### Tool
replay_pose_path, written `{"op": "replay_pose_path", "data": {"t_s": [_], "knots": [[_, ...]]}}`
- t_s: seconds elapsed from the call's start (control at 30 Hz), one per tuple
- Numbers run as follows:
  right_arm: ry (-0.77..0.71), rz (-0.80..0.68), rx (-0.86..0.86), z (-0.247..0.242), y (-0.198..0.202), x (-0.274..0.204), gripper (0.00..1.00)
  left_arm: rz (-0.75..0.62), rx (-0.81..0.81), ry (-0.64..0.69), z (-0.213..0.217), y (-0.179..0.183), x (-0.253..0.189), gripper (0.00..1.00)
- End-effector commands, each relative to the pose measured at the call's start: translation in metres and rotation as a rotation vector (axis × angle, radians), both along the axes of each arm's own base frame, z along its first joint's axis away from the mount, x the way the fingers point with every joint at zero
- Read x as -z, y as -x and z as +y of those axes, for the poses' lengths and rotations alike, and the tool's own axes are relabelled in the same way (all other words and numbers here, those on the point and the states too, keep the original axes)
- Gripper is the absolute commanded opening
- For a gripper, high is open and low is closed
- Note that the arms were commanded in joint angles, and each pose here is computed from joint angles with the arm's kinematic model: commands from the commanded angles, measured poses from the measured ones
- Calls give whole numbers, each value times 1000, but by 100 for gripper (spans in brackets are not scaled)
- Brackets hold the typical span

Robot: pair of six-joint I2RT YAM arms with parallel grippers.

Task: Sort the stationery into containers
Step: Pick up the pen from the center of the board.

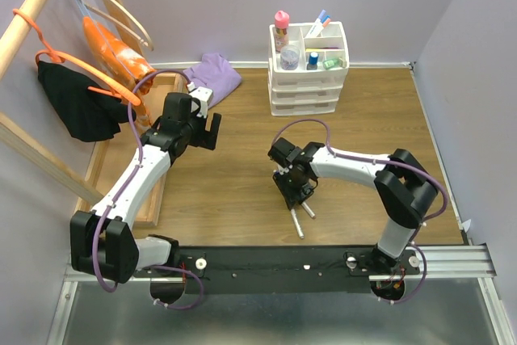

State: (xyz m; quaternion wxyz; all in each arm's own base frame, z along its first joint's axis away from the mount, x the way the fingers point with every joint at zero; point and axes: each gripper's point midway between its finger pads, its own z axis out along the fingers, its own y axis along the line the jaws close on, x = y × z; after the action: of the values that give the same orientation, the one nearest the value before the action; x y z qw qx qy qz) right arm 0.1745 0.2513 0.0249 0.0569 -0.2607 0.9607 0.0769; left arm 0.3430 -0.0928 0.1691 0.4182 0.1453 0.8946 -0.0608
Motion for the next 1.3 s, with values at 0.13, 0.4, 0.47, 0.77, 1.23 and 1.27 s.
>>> {"op": "replay_pose_path", "data": {"t_s": [0.13, 0.4, 0.47, 0.77, 1.23, 1.27], "knots": [[18, 32, -32, 3, -1, 22, 44, 13, -2, 41, -6, -3, 6, 99], [79, 156, -47, -9, 37, 46, 21, 25, -5, 39, -6, -6, 8, 99], [80, 144, -62, -8, 34, 41, 8, 38, -3, 34, -6, -5, 7, 99], [-270, -193, -175, 74, -83, -109, 1, 94, 92, 40, -18, -3, 8, 98], [-793, -1231, 23, 1, -357, -417, 1, 83, 336, 136, -60, -1, 2, 97], [-784, -1270, 21, -2, -364, -420, 1, 87, 343, 131, -60, 0, 4, 98]]}}
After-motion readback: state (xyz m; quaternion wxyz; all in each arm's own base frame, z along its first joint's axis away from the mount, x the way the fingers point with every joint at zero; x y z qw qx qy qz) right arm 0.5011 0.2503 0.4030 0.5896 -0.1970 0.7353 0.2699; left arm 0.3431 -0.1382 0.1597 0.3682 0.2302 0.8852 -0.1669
